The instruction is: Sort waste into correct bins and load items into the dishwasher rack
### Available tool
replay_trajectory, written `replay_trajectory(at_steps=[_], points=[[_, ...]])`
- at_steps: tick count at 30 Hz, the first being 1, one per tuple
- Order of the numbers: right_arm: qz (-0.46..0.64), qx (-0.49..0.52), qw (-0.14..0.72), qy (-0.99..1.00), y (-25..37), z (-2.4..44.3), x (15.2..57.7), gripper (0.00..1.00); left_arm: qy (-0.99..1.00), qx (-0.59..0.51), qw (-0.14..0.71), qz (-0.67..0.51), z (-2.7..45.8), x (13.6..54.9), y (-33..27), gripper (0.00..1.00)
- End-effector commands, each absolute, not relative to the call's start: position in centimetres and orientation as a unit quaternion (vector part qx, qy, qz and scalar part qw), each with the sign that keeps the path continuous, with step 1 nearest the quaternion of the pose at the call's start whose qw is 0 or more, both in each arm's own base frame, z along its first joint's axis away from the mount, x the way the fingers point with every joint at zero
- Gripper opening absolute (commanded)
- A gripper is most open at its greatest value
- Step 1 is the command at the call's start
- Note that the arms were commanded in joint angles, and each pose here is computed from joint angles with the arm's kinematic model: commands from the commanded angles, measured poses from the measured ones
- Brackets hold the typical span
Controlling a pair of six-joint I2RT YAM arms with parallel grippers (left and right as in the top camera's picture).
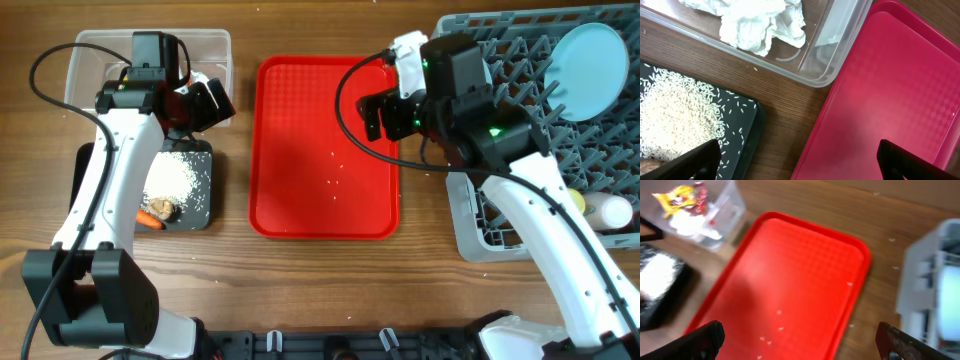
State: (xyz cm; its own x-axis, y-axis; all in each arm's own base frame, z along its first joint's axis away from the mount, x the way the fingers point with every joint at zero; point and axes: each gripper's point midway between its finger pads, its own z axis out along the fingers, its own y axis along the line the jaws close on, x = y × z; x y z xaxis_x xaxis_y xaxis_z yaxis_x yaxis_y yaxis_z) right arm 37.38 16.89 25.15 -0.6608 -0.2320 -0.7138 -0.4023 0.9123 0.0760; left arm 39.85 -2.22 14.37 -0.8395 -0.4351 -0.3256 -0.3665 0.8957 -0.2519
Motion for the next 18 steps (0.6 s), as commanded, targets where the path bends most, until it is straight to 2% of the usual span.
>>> replay_trajectory(at_steps=[1,4,11,16,18], points=[[0.077,-0.119,0.455,0.879,12.4,28.3,35.9,1.00,0.954,-0.207,0.196,-0.097,14.9,39.9,-2.4,1.00],[0.113,-0.089,0.528,0.837,8.9,28.8,33.0,1.00,0.954,-0.207,0.196,-0.097,14.9,39.9,-2.4,1.00],[0.110,0.029,0.615,0.780,2.7,22.1,25.6,1.00,0.954,-0.207,0.196,-0.097,14.9,39.9,-2.4,1.00],[0.133,0.078,0.651,0.743,1.9,16.8,25.0,1.00,0.954,-0.207,0.196,-0.097,14.9,39.9,-2.4,1.00],[0.135,0.075,0.665,0.731,1.9,16.1,24.8,1.00,0.954,-0.207,0.196,-0.097,14.9,39.9,-2.4,1.00]])
